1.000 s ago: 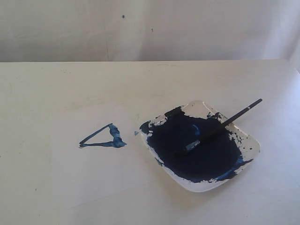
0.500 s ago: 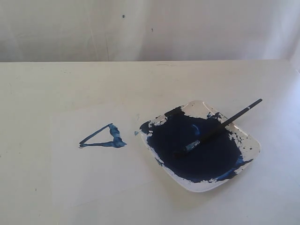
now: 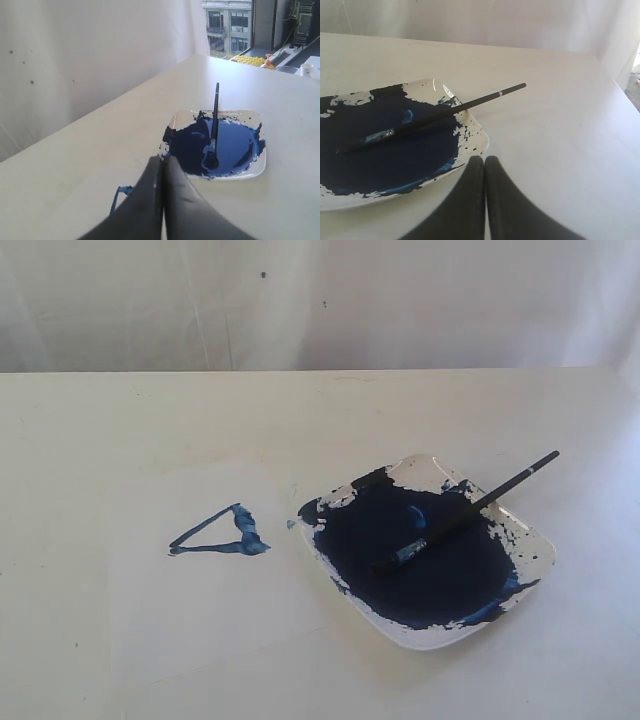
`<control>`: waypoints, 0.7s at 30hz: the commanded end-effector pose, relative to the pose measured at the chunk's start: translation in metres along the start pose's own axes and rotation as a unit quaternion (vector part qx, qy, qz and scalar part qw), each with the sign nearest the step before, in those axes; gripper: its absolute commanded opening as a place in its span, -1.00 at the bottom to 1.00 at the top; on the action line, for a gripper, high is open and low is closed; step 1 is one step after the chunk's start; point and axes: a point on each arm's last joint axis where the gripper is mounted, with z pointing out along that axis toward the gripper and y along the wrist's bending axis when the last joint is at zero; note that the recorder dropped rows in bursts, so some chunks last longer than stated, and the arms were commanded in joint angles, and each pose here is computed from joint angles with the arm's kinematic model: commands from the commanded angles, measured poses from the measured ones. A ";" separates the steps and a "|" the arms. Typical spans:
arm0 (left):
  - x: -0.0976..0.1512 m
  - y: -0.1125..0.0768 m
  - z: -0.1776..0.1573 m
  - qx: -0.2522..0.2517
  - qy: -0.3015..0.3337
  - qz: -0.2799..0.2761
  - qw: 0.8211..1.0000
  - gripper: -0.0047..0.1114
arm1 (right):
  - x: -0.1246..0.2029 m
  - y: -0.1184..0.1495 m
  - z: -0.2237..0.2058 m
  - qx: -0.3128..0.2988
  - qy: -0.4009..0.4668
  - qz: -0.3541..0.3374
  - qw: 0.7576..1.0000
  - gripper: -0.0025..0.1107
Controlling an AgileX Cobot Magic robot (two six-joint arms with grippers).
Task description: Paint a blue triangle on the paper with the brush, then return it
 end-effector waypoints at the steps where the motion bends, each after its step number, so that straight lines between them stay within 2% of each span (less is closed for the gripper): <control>1: 0.036 -0.012 0.000 0.007 -0.004 -0.023 1.000 -0.92 | 0.000 0.000 0.000 0.004 -0.005 0.001 1.000 -0.96; 3: 0.049 -0.016 0.001 0.011 -0.003 -0.031 0.999 -0.92 | 0.000 0.000 0.000 0.004 -0.005 0.001 1.000 -0.96; 7: 0.059 -0.020 0.004 0.028 -0.012 -0.068 0.997 -0.92 | 0.000 0.000 0.000 0.004 -0.005 0.001 1.000 -0.96; 12: 0.050 -0.020 0.003 0.035 -0.064 -0.119 0.990 -0.92 | 0.000 0.000 0.000 0.004 -0.005 0.001 1.000 -0.96; 16: 0.044 -0.013 0.002 0.002 -0.100 -0.151 0.984 -0.92 | 0.000 0.000 0.000 0.004 -0.005 0.001 1.000 -0.96; 19: 0.054 -0.008 0.004 -0.033 -0.051 -0.158 0.986 -0.92 | 0.000 0.000 0.000 0.004 -0.005 0.001 1.000 -0.96; 21: 0.066 0.000 0.003 -0.082 0.002 -0.191 0.978 -0.92 | 0.000 0.000 0.000 0.004 -0.005 0.001 1.000 -0.96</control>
